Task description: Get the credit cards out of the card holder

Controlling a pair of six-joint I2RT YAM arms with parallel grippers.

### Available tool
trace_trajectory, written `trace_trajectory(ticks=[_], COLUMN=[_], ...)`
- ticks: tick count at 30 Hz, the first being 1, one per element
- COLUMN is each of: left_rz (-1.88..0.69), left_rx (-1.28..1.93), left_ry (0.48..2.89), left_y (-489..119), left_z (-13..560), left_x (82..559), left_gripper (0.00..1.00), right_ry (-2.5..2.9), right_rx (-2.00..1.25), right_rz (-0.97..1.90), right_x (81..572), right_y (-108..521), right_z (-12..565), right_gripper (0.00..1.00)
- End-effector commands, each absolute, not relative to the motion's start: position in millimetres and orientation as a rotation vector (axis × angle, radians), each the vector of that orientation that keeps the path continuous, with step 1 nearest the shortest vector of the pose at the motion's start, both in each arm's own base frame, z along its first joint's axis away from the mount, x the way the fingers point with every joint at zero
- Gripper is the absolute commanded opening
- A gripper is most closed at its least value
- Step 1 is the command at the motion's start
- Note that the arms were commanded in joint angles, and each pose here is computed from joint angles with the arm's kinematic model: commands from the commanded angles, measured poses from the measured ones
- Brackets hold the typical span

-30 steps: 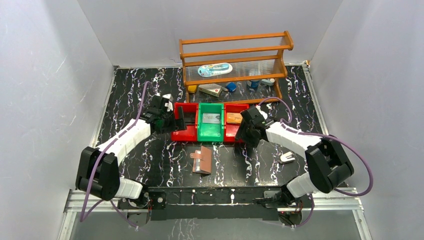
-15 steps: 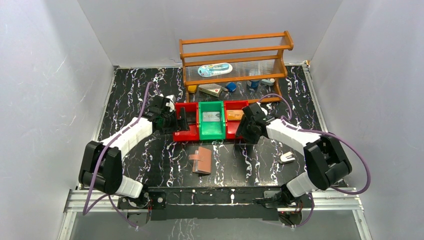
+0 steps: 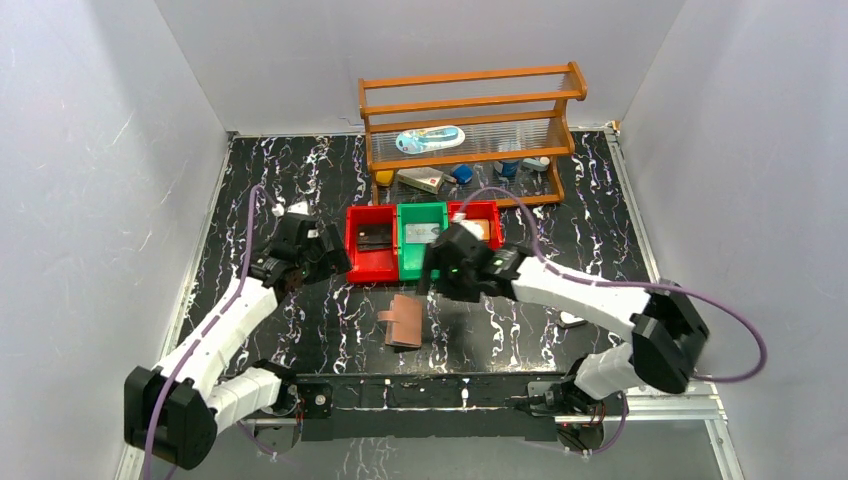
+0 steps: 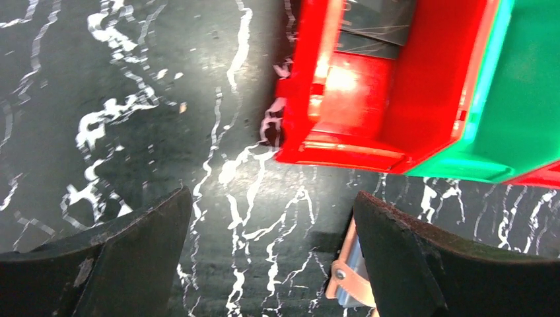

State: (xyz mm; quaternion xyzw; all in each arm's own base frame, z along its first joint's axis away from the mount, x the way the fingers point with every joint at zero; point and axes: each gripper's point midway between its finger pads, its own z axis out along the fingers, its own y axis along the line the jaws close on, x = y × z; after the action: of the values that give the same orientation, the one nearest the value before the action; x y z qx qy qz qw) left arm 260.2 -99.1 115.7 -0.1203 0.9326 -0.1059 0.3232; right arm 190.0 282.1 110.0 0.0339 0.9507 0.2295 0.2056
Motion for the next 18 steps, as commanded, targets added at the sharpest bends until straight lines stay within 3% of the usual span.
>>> trace_trajectory(ticks=[1, 13, 18], left_rz=[-0.124, -0.063, -0.084], left_rx=[-0.466, -0.540, -0.541], left_ry=[2.378, 2.291, 2.297], left_y=[-65, -39, -41], left_z=[122, 135, 134], left_x=[246, 219, 214], left_gripper=[0.92, 0.95, 0.95], right_ry=[2.602, 2.685, 2.679], right_rx=[-0.018, -0.301, -0.250], right_rz=[0.540, 0.085, -0.060], right_x=[180, 148, 151], right_y=[330, 371, 354], right_z=[127, 78, 75], right_gripper=[0.92, 0.98, 0.92])
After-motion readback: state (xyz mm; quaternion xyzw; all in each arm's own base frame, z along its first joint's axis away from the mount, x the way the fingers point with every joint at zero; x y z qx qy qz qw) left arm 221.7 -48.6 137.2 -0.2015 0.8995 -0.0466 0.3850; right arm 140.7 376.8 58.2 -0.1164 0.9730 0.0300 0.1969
